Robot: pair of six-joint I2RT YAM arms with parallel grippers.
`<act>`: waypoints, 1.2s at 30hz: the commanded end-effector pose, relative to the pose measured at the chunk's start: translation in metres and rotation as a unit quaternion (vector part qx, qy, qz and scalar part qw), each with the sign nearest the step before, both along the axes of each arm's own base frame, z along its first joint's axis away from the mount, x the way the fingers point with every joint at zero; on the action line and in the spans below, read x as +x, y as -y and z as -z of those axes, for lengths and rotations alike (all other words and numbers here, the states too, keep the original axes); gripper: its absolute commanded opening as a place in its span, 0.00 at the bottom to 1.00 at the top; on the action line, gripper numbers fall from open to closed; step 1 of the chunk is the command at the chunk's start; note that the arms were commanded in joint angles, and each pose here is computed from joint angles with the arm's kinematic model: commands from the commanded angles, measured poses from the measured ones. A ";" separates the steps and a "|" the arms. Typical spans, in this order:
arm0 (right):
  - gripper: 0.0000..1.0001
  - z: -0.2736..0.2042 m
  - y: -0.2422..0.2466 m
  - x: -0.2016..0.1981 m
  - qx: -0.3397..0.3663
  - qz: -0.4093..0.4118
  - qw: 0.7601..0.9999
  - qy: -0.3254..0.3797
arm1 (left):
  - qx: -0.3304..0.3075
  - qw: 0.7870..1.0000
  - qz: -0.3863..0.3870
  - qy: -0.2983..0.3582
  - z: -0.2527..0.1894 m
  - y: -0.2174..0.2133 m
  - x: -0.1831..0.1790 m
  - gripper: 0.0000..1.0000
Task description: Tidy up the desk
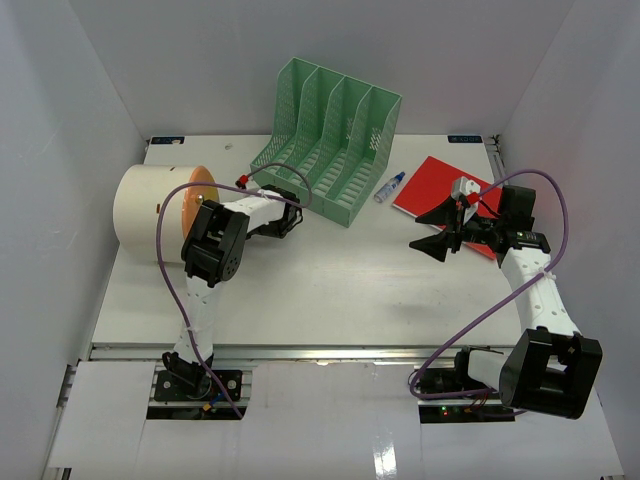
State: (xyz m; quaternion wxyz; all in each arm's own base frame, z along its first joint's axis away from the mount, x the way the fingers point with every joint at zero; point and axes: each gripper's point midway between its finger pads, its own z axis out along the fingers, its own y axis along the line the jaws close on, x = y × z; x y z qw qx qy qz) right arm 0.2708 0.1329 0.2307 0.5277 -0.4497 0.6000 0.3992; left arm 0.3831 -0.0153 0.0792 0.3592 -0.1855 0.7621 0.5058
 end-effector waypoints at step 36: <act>0.74 -0.014 0.001 -0.003 0.002 -0.005 1.000 0.026 | -0.089 0.993 0.073 0.031 -0.033 0.085 -0.017 0.50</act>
